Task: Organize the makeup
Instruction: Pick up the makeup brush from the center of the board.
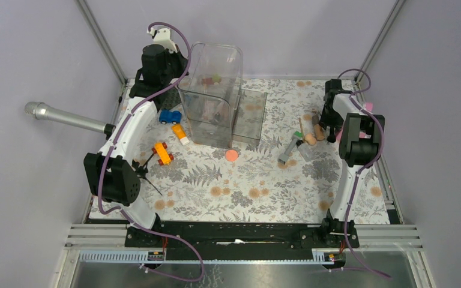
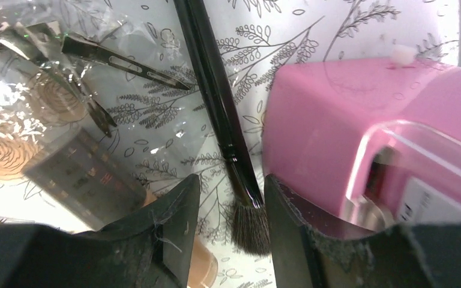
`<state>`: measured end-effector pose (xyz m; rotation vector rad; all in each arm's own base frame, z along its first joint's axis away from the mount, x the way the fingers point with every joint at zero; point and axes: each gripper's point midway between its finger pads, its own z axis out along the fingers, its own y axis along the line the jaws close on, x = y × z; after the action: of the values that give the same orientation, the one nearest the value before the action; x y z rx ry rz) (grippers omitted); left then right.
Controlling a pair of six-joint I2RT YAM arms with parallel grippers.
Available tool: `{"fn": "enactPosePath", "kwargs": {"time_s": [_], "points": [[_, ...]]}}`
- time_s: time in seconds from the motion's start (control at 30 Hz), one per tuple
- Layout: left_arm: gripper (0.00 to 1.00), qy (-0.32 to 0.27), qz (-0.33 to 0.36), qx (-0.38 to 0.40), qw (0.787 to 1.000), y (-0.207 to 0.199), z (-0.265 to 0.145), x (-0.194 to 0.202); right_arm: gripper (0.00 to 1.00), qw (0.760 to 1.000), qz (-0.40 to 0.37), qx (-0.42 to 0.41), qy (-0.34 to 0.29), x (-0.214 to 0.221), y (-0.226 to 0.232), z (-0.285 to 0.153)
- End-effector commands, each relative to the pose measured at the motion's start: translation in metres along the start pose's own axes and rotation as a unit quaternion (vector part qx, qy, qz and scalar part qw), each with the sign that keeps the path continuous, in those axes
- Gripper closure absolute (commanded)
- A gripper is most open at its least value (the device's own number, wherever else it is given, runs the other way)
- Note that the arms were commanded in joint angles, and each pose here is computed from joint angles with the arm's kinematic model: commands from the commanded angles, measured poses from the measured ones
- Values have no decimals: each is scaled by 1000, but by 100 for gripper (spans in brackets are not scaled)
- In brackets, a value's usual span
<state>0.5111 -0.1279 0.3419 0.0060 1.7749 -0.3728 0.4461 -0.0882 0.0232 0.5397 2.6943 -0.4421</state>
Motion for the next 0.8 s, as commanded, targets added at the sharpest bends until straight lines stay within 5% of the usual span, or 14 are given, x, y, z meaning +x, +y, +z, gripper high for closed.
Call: {"fn": "enactPosePath", "kwargs": {"time_s": [0.0, 0.27, 0.47, 0.77], "points": [[93, 124, -11, 21, 992, -6, 6, 78, 51, 1000, 10, -12, 15, -3, -4, 9], [93, 124, -11, 22, 992, -7, 7, 78, 63, 996, 31, -69, 46, 5, 13, 22], [94, 124, -11, 21, 992, -7, 6, 77, 88, 995, 28, -86, 49, 7, 17, 19], [94, 121, -8, 18, 992, -6, 5, 75, 99, 992, 69, -74, -80, -53, -14, -64]]}}
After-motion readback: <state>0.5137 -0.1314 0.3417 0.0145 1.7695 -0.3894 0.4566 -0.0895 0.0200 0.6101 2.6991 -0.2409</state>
